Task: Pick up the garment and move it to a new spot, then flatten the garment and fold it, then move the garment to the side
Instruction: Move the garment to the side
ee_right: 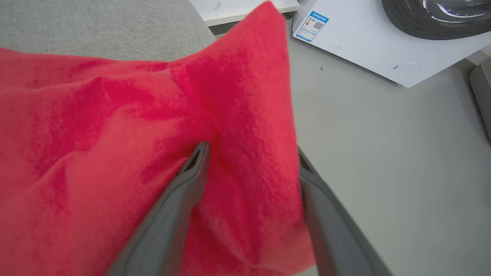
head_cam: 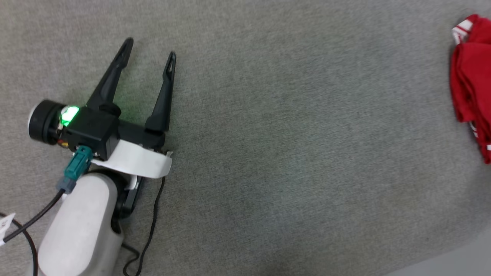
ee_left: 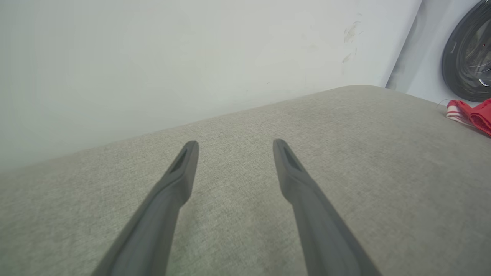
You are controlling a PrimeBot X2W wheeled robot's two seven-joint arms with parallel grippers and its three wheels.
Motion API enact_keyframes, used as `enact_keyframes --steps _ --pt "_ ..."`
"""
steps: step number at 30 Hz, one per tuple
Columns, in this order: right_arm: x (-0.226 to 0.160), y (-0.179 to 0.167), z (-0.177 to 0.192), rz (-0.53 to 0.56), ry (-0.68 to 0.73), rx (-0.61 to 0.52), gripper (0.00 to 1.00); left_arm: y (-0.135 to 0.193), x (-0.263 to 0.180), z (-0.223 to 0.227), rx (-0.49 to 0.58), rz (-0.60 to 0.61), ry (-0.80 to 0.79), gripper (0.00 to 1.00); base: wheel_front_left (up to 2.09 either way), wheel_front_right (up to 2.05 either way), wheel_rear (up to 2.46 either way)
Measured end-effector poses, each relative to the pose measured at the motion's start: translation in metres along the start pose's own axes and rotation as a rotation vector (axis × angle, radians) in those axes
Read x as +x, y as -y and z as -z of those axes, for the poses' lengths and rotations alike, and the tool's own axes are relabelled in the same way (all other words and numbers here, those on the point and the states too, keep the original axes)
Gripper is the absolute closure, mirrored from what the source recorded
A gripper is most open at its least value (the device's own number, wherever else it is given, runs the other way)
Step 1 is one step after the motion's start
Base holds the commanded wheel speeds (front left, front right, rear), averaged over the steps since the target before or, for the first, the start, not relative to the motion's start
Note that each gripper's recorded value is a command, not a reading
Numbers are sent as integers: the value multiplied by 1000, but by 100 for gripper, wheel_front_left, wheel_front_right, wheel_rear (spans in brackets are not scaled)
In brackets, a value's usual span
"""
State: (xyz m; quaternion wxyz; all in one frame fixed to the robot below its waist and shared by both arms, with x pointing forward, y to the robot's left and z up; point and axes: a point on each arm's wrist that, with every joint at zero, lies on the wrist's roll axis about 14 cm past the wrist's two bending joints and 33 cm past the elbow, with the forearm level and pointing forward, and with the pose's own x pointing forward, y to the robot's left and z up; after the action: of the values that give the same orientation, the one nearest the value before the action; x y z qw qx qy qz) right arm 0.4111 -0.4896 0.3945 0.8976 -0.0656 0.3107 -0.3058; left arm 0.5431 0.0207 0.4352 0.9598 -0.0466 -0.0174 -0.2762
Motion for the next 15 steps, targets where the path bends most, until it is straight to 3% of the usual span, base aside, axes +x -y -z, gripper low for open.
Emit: enact_keyframes --steps 8,15 --pt "-29 20 -37 -7 129 -62 0 5 -26 -18 -13 -59 -5 0 0 0 0" --pt "-69 -11 -52 -154 246 -62 0 13 -65 -43 -41 -138 -2 0 0 0 0"
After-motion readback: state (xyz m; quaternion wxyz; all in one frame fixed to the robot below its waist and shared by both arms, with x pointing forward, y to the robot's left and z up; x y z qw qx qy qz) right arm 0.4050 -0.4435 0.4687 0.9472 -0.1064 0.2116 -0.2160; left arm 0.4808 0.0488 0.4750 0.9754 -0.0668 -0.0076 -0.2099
